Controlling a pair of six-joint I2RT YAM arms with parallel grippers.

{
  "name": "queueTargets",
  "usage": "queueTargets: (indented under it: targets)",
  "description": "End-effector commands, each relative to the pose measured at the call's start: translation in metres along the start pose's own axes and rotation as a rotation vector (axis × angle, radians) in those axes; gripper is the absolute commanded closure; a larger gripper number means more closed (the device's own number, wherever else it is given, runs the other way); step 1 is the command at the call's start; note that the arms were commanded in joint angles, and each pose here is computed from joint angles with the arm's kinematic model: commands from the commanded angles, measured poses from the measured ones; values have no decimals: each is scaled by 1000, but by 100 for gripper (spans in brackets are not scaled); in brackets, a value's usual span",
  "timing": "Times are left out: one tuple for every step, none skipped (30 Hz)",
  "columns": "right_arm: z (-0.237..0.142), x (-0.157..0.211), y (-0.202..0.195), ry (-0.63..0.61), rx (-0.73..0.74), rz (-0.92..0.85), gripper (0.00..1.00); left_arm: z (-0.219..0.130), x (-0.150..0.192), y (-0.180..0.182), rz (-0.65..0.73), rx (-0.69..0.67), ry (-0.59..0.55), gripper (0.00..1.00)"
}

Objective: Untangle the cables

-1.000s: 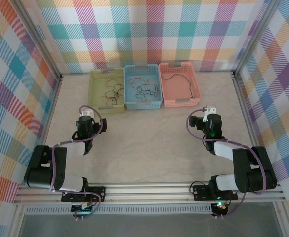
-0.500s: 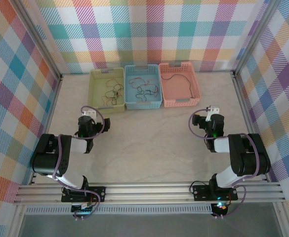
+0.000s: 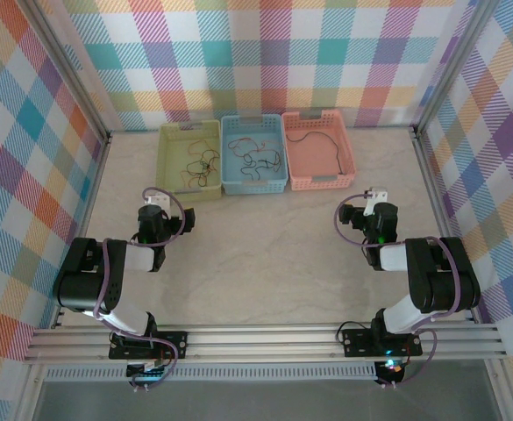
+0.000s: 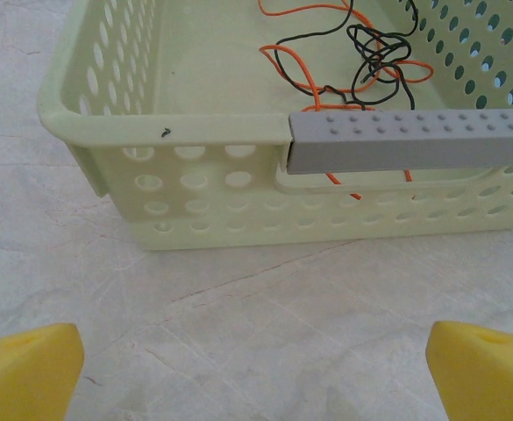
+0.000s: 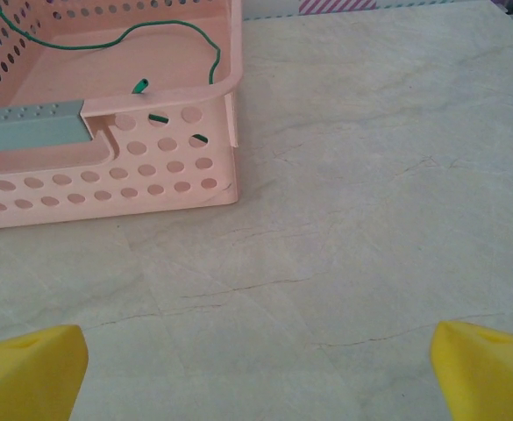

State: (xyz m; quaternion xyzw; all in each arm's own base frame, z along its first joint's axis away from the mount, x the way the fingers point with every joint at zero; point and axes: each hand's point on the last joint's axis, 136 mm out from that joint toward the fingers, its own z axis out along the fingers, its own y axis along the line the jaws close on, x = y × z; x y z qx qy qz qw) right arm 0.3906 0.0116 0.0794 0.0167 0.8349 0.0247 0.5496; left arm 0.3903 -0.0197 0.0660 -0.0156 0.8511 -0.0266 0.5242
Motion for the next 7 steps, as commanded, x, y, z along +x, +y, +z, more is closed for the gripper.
queueTargets:
  targets:
    - [3,-13,3,-27,-20,-10,0,2,-15,4,-15,-12,-39,0]
    - [3,-14,3,-27,-22,-8,0,2,-15,4,-15,-12,-39,0]
    - [3,-14,3,-26,-23,-7,0,2,-15,4,-15,-12,-39,0]
    - [3,-13,3,-26,-25,-6,0,2,-15,4,-15,-12,-40,0]
    - [2,-13,3,-28,-25,-5,0,2,-15,4,-15,-12,-39,0]
    - [2,-14,3,-31,-26,-9,0,2,-15,4,-15,-11,-40,0]
    - [1,-14,4,-35,-28,-9,0,2,-15,4,-15,-13,-39,0]
